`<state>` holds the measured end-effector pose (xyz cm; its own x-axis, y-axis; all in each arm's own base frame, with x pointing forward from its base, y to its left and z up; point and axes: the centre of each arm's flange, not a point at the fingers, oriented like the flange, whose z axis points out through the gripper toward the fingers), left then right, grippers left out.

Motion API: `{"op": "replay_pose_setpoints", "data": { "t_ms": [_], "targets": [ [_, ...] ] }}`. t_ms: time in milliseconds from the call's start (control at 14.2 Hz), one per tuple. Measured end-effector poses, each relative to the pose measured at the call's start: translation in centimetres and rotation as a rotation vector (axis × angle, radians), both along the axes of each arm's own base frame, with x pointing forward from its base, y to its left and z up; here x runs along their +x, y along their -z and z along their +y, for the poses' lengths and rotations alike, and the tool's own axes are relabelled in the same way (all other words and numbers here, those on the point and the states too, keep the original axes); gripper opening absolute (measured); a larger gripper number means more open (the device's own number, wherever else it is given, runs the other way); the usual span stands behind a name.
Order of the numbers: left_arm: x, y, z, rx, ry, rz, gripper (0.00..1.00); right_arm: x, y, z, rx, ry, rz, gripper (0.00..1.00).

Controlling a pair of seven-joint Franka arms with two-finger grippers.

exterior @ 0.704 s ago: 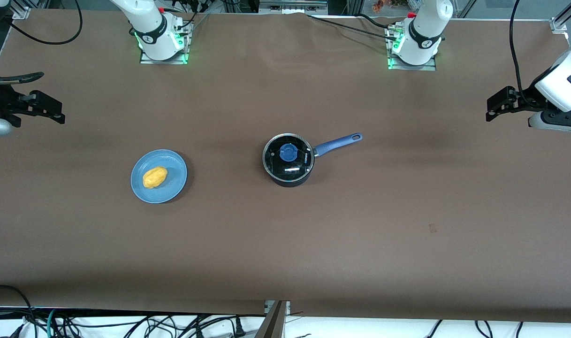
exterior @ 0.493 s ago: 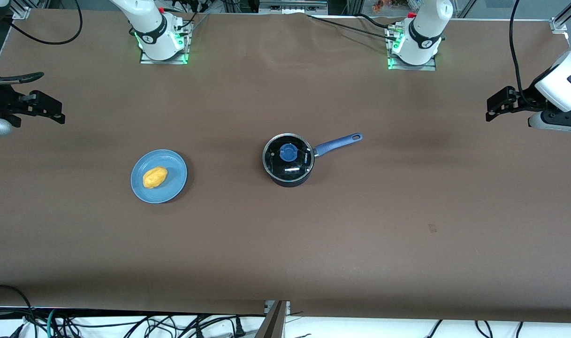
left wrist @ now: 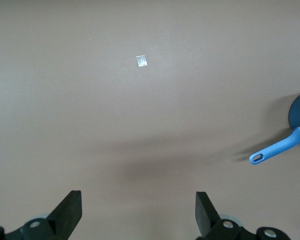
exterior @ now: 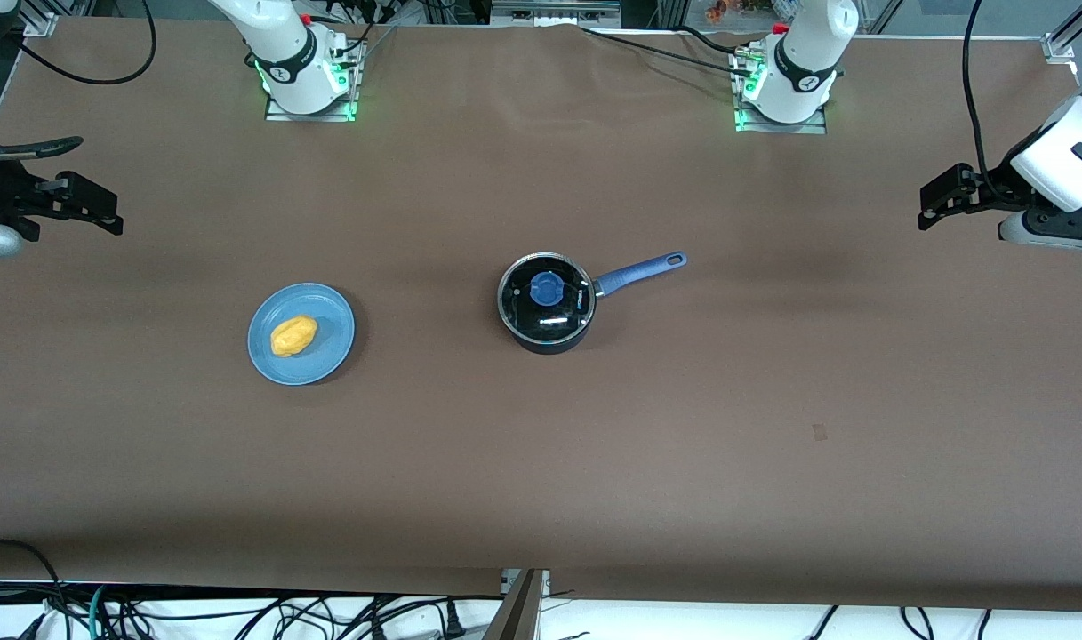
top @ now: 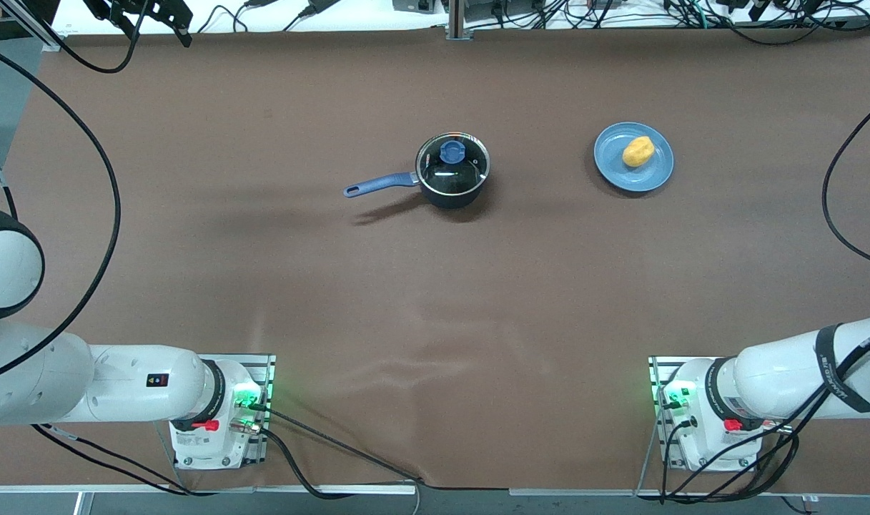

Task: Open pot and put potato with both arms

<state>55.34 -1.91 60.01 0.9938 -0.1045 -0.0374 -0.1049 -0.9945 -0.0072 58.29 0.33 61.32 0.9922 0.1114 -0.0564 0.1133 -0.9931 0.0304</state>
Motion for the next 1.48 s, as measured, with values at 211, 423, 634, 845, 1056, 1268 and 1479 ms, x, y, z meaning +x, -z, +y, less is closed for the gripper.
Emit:
{"op": "replay_pose_setpoints", "data": {
  "t_ms": [211,423,634,845,1056,1268,1479],
  "targets": [
    [0.0,0.0,0.0,0.0,0.0,-0.001,1.0,0.0,0.0,0.0,0.0,0.0,0.0,1.0],
    [0.0,-0.4,-0.8,0.0,0.014,-0.01,1.0,0.0,0.0,0.0,0.0,0.0,-0.004,1.0],
    [0.0,-0.8,-1.2,-0.001,0.02,-0.017,1.0,0.1,0.0,0.0,0.0,0.0,-0.005,1.0],
    [0.0,-0.8,-1.2,-0.001,0.019,-0.017,1.0,0.1,0.0,0.0,0.0,0.0,-0.005,1.0],
    [0.0,-0.8,-1.2,-0.001,0.019,-0.017,1.0,0.1,0.0,0.0,0.0,0.0,-0.005,1.0],
    [0.0,-0.8,-1.2,-0.001,0.019,-0.017,1.0,0.1,0.0,0.0,0.0,0.0,-0.006,1.0],
    [0.0,-0.8,-1.2,-0.001,0.019,-0.017,1.0,0.1,0.0,0.0,0.0,0.0,-0.006,1.0]
  ]
}}
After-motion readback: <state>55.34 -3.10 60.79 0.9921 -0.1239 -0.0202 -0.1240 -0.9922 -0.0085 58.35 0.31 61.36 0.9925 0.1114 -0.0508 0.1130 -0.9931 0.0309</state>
